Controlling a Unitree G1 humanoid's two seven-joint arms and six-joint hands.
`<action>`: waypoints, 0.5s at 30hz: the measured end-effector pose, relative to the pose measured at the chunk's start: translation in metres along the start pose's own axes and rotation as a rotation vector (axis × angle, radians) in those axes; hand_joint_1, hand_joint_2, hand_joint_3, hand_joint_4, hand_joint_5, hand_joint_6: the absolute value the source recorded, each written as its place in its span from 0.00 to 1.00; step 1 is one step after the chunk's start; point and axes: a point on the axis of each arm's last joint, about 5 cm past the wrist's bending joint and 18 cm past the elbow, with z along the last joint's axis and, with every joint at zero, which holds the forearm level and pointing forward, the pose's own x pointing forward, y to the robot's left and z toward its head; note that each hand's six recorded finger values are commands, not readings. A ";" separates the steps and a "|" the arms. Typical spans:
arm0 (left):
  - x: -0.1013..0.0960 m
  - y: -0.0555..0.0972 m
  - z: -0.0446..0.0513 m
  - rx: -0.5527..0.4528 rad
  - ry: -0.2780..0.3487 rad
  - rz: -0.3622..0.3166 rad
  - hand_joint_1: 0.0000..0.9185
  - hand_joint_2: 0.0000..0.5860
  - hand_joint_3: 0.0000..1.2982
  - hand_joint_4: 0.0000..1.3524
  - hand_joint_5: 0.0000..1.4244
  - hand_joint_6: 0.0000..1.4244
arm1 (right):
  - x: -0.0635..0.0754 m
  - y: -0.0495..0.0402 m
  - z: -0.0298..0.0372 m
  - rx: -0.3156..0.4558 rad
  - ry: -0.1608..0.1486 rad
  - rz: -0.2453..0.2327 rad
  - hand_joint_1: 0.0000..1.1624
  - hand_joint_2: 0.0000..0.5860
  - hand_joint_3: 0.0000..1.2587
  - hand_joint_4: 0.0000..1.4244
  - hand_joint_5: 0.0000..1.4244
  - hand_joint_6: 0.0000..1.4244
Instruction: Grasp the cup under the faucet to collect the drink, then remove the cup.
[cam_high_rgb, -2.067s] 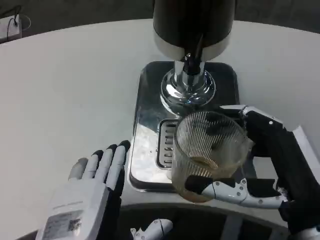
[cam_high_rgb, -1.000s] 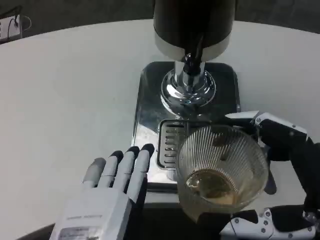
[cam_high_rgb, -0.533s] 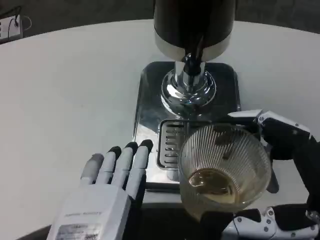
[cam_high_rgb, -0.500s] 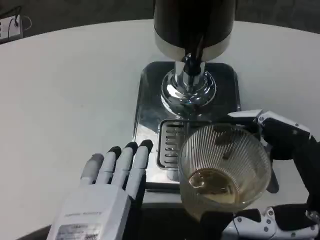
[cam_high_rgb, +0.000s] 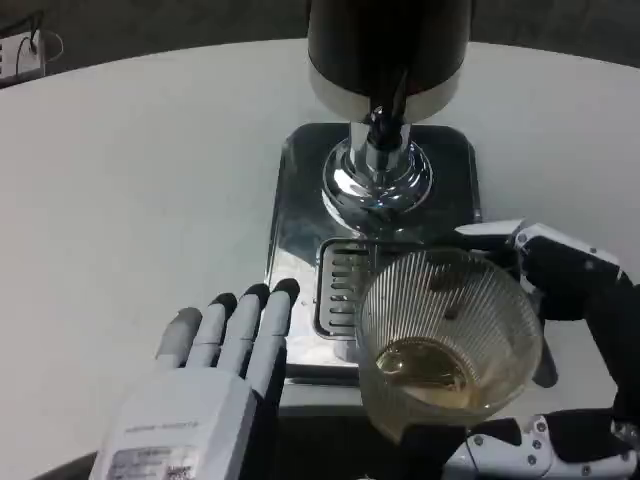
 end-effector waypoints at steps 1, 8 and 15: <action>0.000 0.000 0.0000 -0.001 0.000 0.000 0.00 0.15 0.00 0.00 0.00 0.00 | 0.000 0.0000 0.0000 0.000 0.000 0.000 1.00 0.20 0.61 0.71 0.75 0.93; 0.000 0.000 0.0001 -0.003 0.002 0.002 0.00 0.14 0.00 0.00 0.00 0.00 | -0.002 0.0003 -0.0001 0.001 0.008 0.002 1.00 0.20 0.61 0.71 0.75 0.93; 0.000 0.000 0.0000 -0.002 0.003 0.002 0.00 0.14 0.00 0.00 0.00 0.00 | -0.002 0.0007 0.0000 0.002 0.009 0.000 1.00 0.20 0.62 0.71 0.75 0.93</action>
